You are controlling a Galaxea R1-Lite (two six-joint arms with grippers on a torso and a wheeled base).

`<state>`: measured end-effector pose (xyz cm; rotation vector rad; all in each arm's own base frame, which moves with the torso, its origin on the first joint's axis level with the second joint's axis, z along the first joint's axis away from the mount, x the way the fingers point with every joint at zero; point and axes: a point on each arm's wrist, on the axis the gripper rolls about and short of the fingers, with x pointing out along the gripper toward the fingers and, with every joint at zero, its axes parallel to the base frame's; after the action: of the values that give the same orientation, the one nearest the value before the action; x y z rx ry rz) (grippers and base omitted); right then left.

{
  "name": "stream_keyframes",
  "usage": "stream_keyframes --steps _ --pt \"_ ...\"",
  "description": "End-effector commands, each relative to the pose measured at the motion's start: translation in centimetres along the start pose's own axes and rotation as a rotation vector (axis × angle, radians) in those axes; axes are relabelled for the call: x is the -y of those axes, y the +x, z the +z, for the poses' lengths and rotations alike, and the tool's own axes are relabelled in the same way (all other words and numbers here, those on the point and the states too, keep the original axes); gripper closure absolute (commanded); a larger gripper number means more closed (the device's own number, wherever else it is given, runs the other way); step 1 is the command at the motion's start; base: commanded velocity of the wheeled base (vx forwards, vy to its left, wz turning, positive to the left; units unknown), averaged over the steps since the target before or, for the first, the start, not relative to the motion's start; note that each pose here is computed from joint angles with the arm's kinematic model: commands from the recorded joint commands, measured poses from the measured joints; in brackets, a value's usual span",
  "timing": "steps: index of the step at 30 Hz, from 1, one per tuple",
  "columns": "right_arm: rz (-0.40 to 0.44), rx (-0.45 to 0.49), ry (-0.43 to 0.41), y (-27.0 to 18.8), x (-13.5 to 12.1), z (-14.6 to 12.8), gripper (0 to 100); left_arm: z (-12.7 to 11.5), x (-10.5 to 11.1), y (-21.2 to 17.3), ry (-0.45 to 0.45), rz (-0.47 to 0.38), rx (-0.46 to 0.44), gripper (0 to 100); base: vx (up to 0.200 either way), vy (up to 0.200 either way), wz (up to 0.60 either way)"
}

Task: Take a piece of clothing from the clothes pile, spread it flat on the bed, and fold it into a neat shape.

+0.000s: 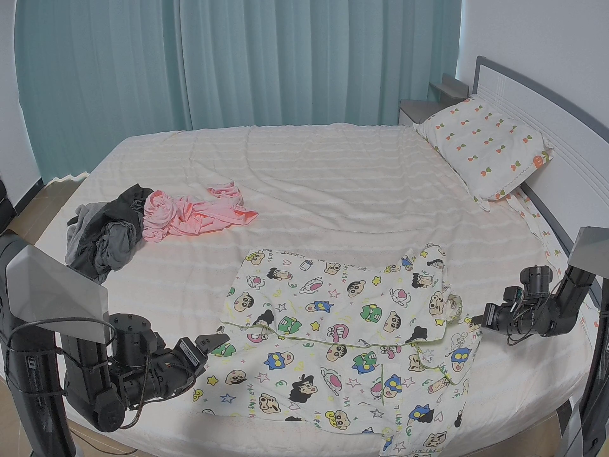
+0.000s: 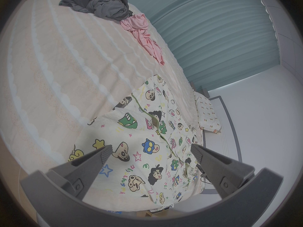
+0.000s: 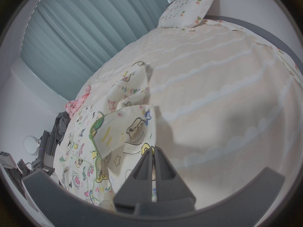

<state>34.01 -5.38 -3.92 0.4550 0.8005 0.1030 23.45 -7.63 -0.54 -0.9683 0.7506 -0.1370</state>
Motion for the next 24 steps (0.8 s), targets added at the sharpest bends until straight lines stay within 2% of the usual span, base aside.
stream_keyframes --steps 1,12,24 --pt "-0.019 0.022 0.017 -0.5 0.9 0.5 100 0.1 0.1 0.0 0.002 -0.010 0.006 0 0.000 0.000 0.00" --pt "-0.049 0.039 0.034 -1.0 2.4 0.7 100 0.1 0.1 0.0 0.002 -0.011 0.007 0 0.000 0.000 0.00" --pt "-0.092 0.033 0.044 -1.1 2.7 0.3 100 0.1 0.1 0.0 0.002 -0.011 0.007 0 0.000 0.000 0.00"
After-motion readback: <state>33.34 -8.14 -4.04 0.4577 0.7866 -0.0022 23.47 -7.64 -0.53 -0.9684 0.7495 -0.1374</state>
